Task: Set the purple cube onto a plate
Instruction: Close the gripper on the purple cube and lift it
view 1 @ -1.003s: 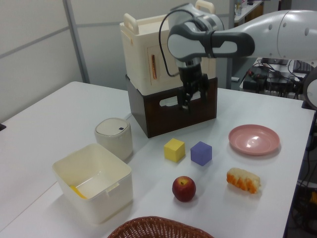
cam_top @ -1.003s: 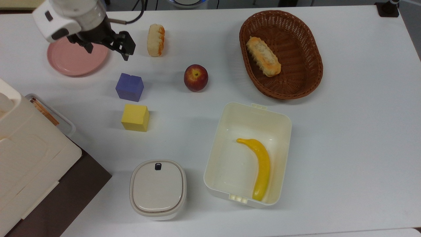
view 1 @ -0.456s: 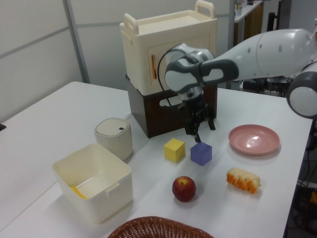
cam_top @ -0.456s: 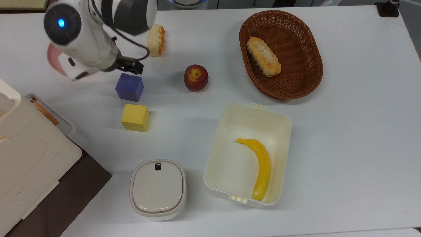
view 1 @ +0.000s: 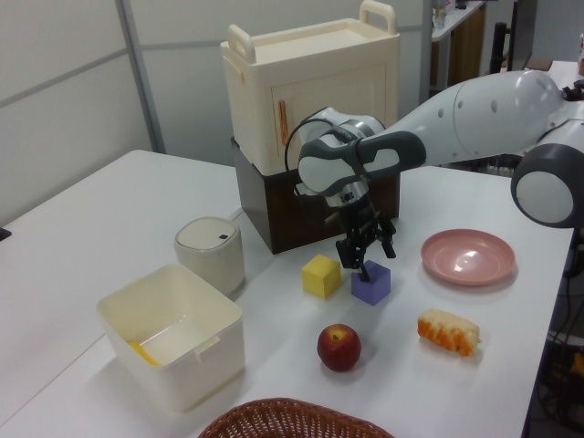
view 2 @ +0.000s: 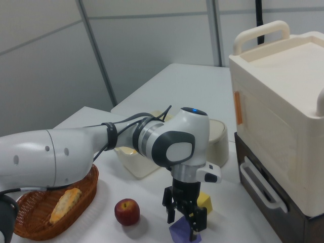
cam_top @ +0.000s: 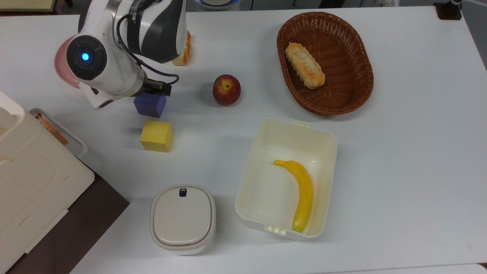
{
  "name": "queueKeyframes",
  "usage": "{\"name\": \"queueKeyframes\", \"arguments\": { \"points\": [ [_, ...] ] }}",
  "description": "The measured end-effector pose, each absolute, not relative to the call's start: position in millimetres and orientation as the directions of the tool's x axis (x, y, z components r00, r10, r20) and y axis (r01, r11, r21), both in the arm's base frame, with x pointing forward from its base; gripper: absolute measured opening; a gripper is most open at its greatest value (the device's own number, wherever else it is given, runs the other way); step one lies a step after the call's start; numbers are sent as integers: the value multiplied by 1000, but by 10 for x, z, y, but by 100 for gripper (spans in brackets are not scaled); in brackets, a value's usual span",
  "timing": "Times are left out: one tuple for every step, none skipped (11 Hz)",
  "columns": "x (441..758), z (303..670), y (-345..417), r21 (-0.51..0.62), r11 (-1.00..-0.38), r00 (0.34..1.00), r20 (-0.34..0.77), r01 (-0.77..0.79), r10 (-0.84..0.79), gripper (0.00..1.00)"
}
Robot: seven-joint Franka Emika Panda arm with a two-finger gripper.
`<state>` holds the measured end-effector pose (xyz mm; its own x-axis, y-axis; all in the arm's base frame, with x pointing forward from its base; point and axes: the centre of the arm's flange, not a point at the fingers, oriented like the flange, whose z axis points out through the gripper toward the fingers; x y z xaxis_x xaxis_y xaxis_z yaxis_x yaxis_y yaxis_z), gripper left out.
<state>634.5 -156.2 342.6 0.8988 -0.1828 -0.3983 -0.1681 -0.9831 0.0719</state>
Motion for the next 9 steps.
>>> {"name": "queueKeyframes", "arguments": {
  "points": [
    [6372, 3360, -1543, 72, -984, 902, -394, -163, -178, 100],
    [6388, 3308, -1521, 73, -985, 902, -394, -158, -174, 100],
    [6405, 3278, -1493, 73, -986, 904, -391, -153, -170, 94],
    [6430, 3273, -1468, 75, -986, 910, -380, -148, -165, 77],
    [6443, 3295, -1460, 75, -986, 914, -371, -146, -164, 63],
    [6450, 3331, -1461, 75, -986, 917, -365, -146, -164, 59],
    [6453, 3387, -1461, 75, -986, 920, -357, -147, -164, 59],
    [6453, 3507, -1464, 70, -988, 927, -341, -140, -155, 59],
    [6451, 3703, -1476, 66, -988, 938, -313, -136, -150, 59]
  ]
}}
